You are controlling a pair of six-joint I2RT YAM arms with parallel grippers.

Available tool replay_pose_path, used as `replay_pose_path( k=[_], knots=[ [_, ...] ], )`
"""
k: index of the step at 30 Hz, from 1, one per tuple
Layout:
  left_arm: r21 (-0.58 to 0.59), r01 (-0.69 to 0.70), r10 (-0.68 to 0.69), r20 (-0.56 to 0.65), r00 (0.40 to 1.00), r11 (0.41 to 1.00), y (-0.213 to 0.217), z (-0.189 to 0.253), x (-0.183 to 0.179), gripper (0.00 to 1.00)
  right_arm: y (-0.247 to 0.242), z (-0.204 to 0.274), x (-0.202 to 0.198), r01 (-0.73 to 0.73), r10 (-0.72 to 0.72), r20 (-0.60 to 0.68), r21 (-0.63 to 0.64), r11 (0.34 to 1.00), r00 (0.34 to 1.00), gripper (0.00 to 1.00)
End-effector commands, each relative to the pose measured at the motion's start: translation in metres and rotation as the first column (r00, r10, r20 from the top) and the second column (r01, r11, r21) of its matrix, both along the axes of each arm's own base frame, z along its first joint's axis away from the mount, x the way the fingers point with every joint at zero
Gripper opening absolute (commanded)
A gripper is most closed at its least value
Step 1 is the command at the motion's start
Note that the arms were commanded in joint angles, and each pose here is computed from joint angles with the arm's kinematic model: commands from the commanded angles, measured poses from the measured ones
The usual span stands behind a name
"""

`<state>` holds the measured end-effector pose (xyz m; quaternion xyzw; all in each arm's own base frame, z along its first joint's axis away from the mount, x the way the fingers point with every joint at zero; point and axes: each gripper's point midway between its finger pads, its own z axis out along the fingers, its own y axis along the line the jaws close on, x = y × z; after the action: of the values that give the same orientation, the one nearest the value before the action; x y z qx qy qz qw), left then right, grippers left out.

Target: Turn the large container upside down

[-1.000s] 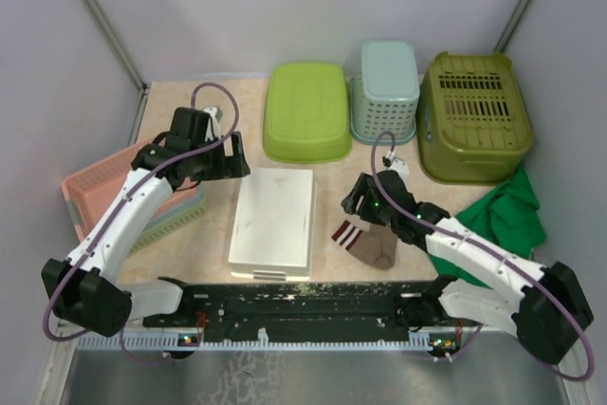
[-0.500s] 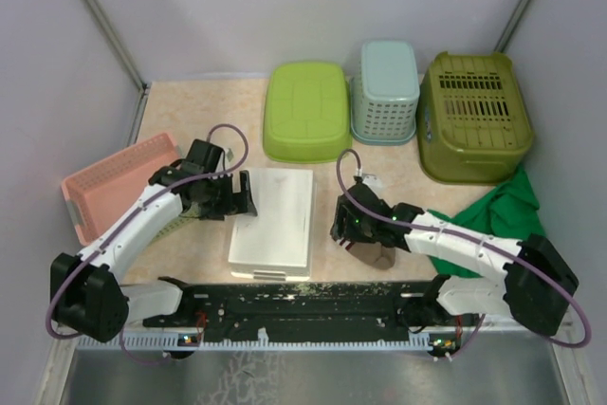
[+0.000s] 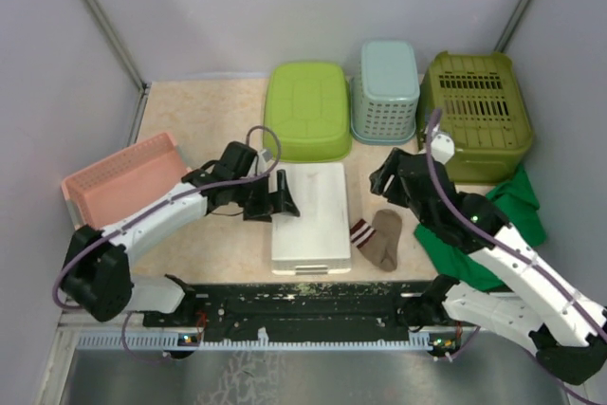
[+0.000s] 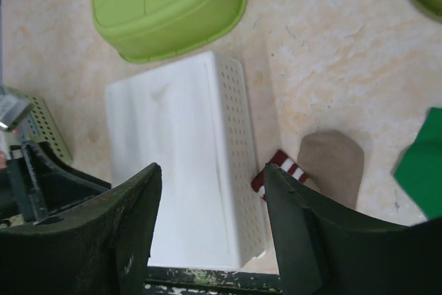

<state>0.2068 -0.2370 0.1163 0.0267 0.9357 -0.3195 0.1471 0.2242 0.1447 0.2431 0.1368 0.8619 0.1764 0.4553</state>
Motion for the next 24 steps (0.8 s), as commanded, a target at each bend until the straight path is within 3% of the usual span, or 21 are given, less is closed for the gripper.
replay_pose_path(
  k=[1,6,10,16,19,24],
  knots=[
    [-0.161,0.089,-0.071,0.112,0.991,0.983,-0.073,0.035,0.026,0.99,-0.042,0.028,-0.009,0.097,-0.093,0.049,-0.096,0.991,0.995,0.61],
    [-0.223,0.244,-0.216,0.143,0.966,0.944,-0.151,0.044,0.020,0.99,-0.051,0.034,-0.013,0.125,-0.121,0.051,-0.097,0.987,0.991,0.61],
    [-0.185,0.267,-0.218,0.250,0.944,0.946,-0.159,0.072,0.044,1.00,-0.053,0.038,-0.016,0.142,-0.139,0.055,-0.063,0.988,0.989,0.61],
    [-0.136,0.120,-0.057,0.394,0.917,0.983,-0.077,0.125,0.101,1.00,-0.052,0.039,-0.016,0.119,-0.114,0.067,-0.071,0.990,0.991,0.62],
    [-0.046,-0.002,0.024,0.467,0.884,0.999,-0.019,0.146,0.124,1.00,-0.038,0.035,-0.010,0.062,-0.057,0.055,-0.094,0.994,0.997,0.61],
    [0.119,-0.251,0.149,0.544,0.826,0.961,0.081,0.165,0.142,1.00,0.018,0.018,0.011,-0.103,0.105,0.025,-0.058,0.993,0.994,0.60]
  ],
)
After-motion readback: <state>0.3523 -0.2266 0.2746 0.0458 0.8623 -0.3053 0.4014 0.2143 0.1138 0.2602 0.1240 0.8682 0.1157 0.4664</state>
